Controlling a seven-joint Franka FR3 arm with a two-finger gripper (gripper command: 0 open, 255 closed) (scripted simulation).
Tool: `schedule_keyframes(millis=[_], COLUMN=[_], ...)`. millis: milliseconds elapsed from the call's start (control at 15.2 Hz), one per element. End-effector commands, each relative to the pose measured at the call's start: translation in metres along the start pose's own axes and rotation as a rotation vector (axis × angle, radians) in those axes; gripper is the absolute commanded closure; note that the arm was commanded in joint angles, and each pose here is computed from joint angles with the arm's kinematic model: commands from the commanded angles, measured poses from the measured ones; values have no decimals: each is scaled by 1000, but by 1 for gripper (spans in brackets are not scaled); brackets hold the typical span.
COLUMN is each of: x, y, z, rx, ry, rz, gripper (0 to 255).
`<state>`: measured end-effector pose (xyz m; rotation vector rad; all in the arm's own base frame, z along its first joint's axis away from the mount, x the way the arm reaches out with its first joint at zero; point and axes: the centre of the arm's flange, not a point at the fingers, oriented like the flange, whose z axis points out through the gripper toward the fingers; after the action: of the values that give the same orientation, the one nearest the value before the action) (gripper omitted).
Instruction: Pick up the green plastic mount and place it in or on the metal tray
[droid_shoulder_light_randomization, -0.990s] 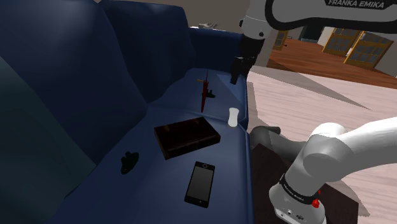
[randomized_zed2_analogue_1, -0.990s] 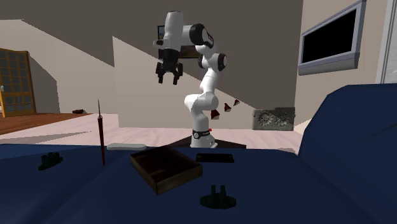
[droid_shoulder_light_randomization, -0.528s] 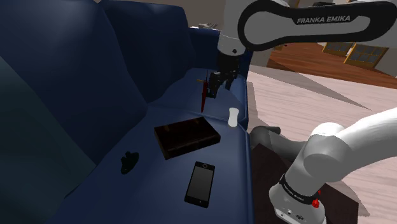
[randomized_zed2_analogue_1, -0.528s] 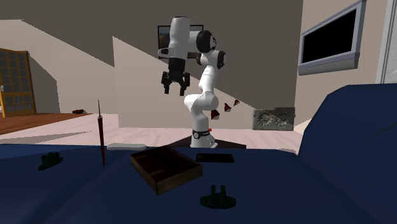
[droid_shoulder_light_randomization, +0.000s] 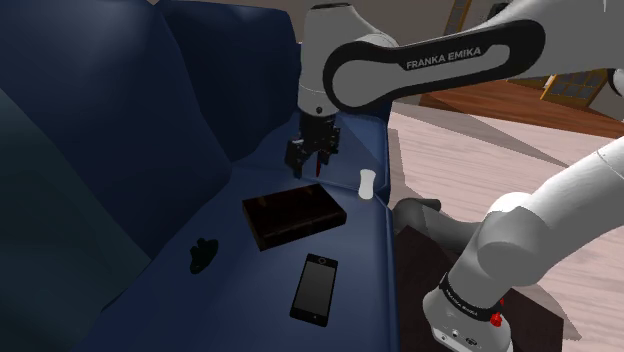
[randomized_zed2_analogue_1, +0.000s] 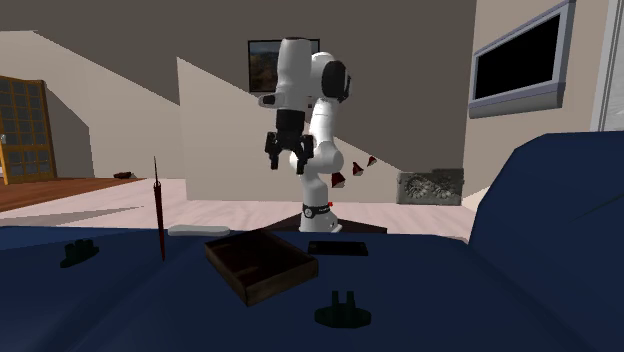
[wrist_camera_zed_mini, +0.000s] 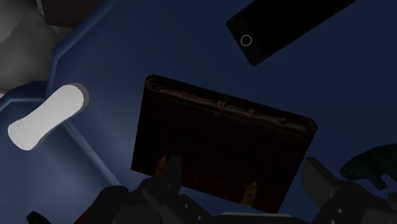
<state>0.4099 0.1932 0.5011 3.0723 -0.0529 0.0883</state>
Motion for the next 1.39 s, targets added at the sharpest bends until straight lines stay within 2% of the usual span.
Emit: schedule_keyframes(millis=[0, 1320], x=[8, 109], y=[-20, -220], z=[15, 157], rx=[3, 25], ry=[-9, -93], rz=[18, 170], gripper=[0, 0])
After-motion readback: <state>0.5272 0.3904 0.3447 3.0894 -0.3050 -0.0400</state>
